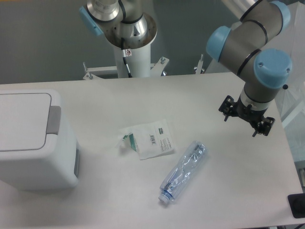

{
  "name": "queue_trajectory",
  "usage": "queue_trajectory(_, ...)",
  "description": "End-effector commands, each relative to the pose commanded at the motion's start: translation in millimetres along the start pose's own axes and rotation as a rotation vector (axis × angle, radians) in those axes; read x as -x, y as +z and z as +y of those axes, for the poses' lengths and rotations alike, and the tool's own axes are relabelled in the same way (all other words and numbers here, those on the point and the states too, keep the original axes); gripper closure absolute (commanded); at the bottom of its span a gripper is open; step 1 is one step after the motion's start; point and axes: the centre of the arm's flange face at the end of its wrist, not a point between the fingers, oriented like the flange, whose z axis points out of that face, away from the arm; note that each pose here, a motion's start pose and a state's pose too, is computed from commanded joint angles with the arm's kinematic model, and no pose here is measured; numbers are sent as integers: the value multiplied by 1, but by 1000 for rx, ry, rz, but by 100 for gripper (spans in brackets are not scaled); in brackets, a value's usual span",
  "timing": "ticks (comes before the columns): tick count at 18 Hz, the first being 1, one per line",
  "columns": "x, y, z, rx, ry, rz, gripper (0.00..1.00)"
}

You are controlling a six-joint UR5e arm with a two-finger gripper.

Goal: Open the trash can
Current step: 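Lift the gripper slightly and begin moving toward the white trash can, then move the gripper across the table to the trash can lid edge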

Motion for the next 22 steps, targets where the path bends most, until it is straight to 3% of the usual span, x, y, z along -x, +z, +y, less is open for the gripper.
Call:
queue_trajectory(10, -20, -2, -5, -47, -27, 29, 0)
queue_trajectory(14, -47, -13, -23, -78, -95, 38, 0)
queue_trajectory(19, -74, -21, -52, -126, -77, 65, 0)
queue_trajectory(22, -90, -32, -75, -213, -230, 106, 0)
